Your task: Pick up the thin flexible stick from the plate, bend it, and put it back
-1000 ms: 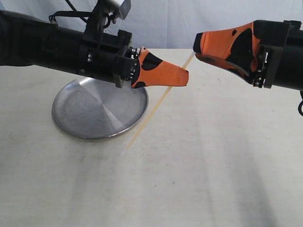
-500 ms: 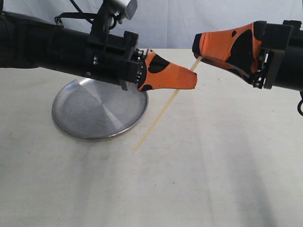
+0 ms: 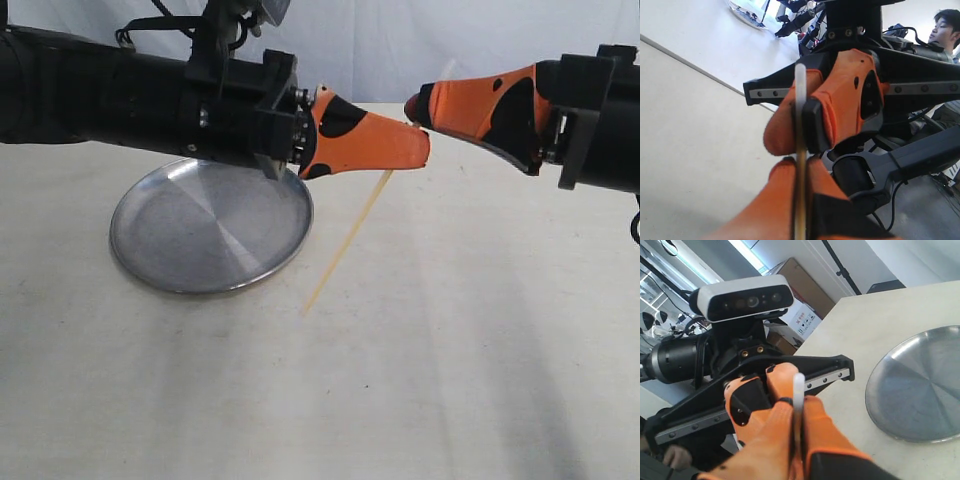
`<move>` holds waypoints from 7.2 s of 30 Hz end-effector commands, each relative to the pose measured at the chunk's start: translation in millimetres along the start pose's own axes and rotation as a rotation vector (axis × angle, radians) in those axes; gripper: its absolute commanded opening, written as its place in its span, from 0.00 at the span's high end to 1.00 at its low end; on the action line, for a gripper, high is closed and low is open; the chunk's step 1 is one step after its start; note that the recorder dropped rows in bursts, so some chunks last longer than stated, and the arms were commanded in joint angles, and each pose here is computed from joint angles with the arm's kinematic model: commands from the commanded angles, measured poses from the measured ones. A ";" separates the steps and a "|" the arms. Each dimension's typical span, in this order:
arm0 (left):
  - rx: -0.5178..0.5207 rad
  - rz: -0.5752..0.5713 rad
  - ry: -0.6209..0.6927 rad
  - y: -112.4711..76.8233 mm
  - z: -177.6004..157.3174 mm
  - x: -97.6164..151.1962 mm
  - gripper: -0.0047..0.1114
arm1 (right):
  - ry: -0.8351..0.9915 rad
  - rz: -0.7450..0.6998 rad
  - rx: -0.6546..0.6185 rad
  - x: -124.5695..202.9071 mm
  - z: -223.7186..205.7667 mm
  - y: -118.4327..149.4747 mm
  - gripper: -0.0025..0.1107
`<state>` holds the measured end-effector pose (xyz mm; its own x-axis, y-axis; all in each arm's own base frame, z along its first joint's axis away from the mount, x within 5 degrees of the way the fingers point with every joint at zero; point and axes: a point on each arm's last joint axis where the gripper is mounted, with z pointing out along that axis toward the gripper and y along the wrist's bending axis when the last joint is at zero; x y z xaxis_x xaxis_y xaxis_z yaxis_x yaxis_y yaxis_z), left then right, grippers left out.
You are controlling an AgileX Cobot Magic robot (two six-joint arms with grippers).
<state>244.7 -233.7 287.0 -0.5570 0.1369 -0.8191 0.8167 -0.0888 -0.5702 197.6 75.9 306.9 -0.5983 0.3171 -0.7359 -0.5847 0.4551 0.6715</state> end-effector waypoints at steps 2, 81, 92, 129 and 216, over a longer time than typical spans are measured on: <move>-0.006 0.024 0.016 -2.4 1.2 -0.7 0.96 | -0.005 -0.008 -0.025 -1.9 0.5 3.0 0.99; 0.008 0.073 0.016 -5.1 5.3 0.0 0.96 | 0.001 -0.027 -0.045 -1.3 0.4 4.9 0.61; 0.008 0.087 0.024 -5.0 5.3 0.7 0.96 | -0.008 -0.028 -0.016 -2.1 0.5 2.3 0.98; -0.110 0.023 0.497 5.7 -6.2 41.7 0.61 | -0.016 -0.033 0.008 -2.8 0.5 0.1 0.99; -0.083 0.421 -0.041 9.1 -14.8 -9.8 0.96 | 0.303 -0.052 0.012 47.5 56.0 -57.1 0.99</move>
<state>250.6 -222.0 281.4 -0.1593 0.1434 -0.9768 0.9759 -0.1267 -0.1777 243.8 103.5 231.7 -0.6985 0.1255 -0.7045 -0.5510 0.5338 0.6414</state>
